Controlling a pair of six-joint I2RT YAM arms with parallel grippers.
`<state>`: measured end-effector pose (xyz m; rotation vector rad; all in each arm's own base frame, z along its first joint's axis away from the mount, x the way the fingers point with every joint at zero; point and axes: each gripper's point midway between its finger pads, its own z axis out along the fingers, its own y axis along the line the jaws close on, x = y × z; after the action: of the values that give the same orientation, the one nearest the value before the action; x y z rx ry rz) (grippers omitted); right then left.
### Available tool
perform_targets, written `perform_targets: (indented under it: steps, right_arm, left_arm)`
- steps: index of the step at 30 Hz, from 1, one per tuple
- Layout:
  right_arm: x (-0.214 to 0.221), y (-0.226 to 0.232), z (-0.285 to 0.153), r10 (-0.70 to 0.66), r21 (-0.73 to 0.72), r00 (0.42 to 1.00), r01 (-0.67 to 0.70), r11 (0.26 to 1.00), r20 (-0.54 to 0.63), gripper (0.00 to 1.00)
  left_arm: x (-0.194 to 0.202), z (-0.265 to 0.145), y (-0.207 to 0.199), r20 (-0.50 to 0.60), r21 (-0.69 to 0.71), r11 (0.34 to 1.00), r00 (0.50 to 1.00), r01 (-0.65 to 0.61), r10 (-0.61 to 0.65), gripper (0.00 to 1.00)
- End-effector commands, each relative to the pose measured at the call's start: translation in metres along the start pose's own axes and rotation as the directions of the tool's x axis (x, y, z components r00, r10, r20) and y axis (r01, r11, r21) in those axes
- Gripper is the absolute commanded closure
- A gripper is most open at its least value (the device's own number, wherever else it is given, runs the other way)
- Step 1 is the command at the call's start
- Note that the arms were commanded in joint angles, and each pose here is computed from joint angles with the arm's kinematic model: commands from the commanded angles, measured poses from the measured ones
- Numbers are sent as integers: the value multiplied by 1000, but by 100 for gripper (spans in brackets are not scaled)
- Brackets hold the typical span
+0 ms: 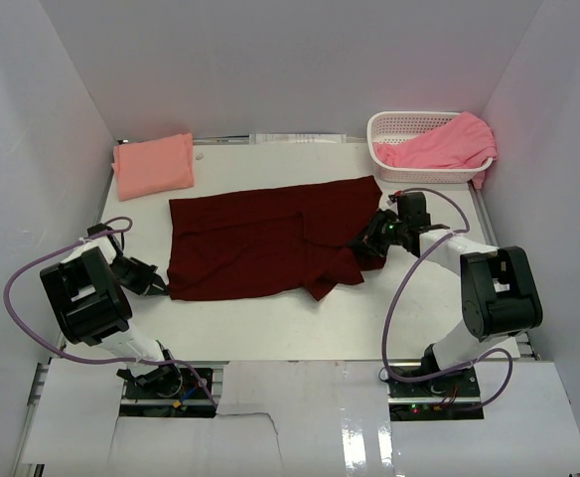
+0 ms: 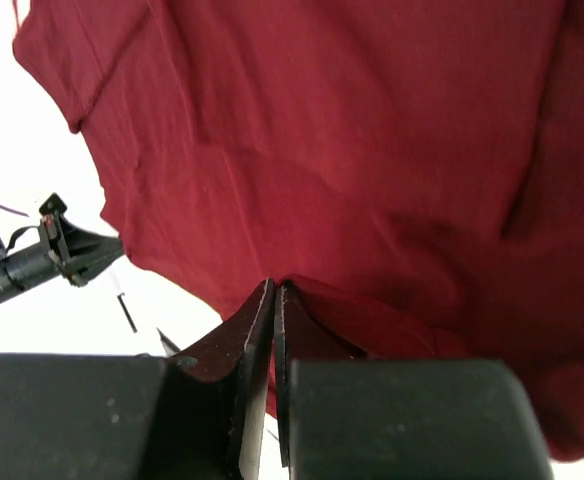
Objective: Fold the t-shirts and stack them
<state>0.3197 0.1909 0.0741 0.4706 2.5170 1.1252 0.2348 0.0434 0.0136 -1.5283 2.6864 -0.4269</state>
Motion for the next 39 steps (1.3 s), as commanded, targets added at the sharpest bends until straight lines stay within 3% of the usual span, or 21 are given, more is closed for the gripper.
perform_targets:
  steps: [1, 6, 7, 8, 11, 16, 18, 21, 32, 39]
  right_arm:
    - [-32, 21, 2, -86, -40, 993, 89, 995, 86, 92]
    - [-46, 24, 4, -120, -58, 981, 130, 990, 155, 92]
    - [-54, 30, 4, -132, -56, 976, 143, 988, 171, 85]
    - [-48, 16, 9, -132, -4, 985, 133, 991, 115, 80]
    - [-44, 5, 12, -170, 73, 985, 168, 983, 30, 74]
    - [-58, -8, -10, -297, 234, 952, 274, 933, 71, 62]
    - [-58, -1, -26, -358, 259, 930, 327, 909, 82, 61]
    - [-48, -2, -45, -393, 288, 916, 355, 889, 83, 50]
    - [19, -37, -47, -314, 224, 948, 316, 922, -49, 54]
    - [31, -52, -34, -280, 214, 954, 296, 931, -102, 55]
  left_arm:
    - [-12, 11, 8, 61, -30, 999, 998, -29, 31, 99]
    - [-12, 11, 8, 57, -30, 999, 998, -30, 31, 99]
    - [-12, 11, 8, 57, -29, 999, 998, -31, 33, 99]
    - [-12, 11, 8, 59, -29, 999, 998, -30, 32, 99]
    - [-12, 11, 7, 56, -27, 999, 998, -30, 32, 99]
    - [-11, 12, 7, 54, -25, 999, 998, -32, 33, 99]
    - [-11, 12, 7, 56, -26, 999, 998, -33, 35, 99]
    - [-11, 12, 7, 54, -25, 999, 998, -33, 34, 99]
    - [-11, 12, 8, 54, -27, 999, 998, -33, 34, 99]
    - [-12, 12, 7, 56, -28, 999, 998, -33, 35, 100]
